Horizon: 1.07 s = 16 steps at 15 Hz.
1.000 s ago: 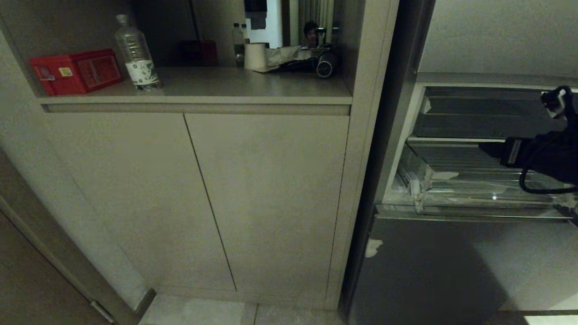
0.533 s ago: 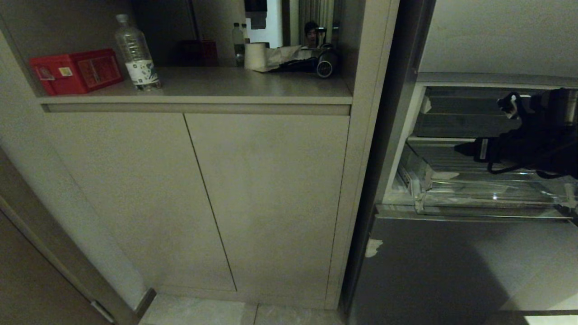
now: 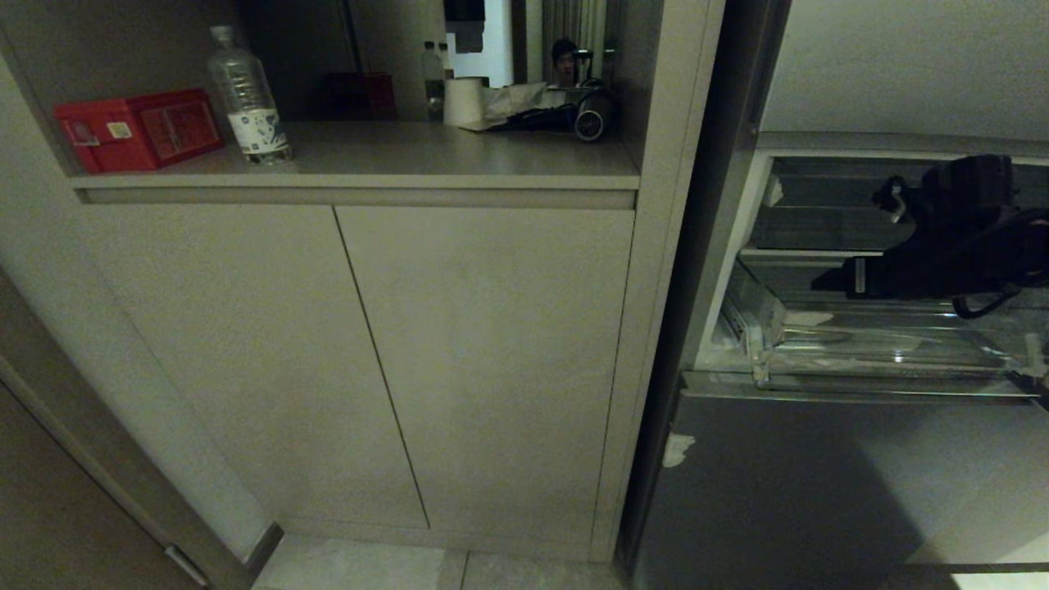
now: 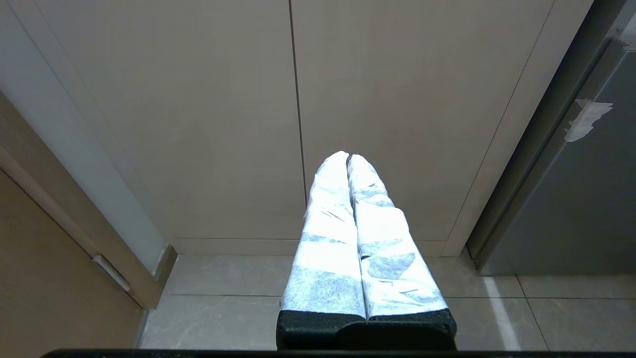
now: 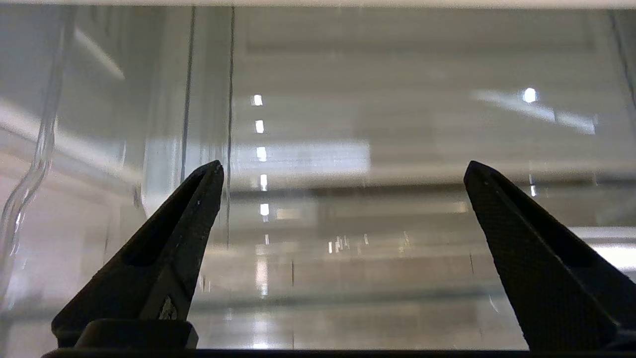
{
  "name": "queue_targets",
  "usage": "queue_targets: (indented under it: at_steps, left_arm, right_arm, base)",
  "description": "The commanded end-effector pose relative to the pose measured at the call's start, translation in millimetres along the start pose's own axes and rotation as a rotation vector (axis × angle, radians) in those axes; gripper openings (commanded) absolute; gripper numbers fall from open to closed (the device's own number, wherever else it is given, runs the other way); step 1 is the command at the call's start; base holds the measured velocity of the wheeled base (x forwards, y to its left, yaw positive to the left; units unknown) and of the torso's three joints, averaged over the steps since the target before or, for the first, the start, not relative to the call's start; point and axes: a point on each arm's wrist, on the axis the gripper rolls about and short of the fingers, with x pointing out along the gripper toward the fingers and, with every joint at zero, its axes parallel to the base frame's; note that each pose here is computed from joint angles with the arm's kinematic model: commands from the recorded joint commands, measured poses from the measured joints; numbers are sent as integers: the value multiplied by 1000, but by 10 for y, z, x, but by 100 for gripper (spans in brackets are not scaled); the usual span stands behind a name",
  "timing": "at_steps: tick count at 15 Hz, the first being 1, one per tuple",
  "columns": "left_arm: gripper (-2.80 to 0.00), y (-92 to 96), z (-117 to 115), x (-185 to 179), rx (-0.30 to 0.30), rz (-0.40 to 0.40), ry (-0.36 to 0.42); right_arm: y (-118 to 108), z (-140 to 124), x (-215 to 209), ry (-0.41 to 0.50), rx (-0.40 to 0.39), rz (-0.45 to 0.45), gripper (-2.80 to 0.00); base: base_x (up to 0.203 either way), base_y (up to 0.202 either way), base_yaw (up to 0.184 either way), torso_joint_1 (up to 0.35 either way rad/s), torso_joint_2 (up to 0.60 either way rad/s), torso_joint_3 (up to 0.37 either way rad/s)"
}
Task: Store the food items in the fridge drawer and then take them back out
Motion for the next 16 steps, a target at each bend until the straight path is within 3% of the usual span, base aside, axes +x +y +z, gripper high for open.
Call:
queue_targets:
  at_steps: [1, 5, 9, 16]
  left_arm:
    - [-280, 0, 1, 1, 1, 0, 2]
    - [-280, 0, 1, 1, 0, 2, 2]
    - [-280, 0, 1, 1, 1, 0, 2]
    - [-280, 0, 1, 1, 0, 0, 2]
  right_arm:
    - [-6, 44, -83, 103, -2, 1, 0]
    - [-12, 10, -163, 250, -12, 3, 0]
    - [-66, -16, -220, 284, -2, -6, 0]
    - [-155, -212, -530, 419, 26, 15, 0]
  base:
    - [0, 0, 0, 0, 0, 0]
    - [0, 0, 0, 0, 0, 0]
    - [0, 0, 0, 0, 0, 0]
    - [0, 0, 0, 0, 0, 0]
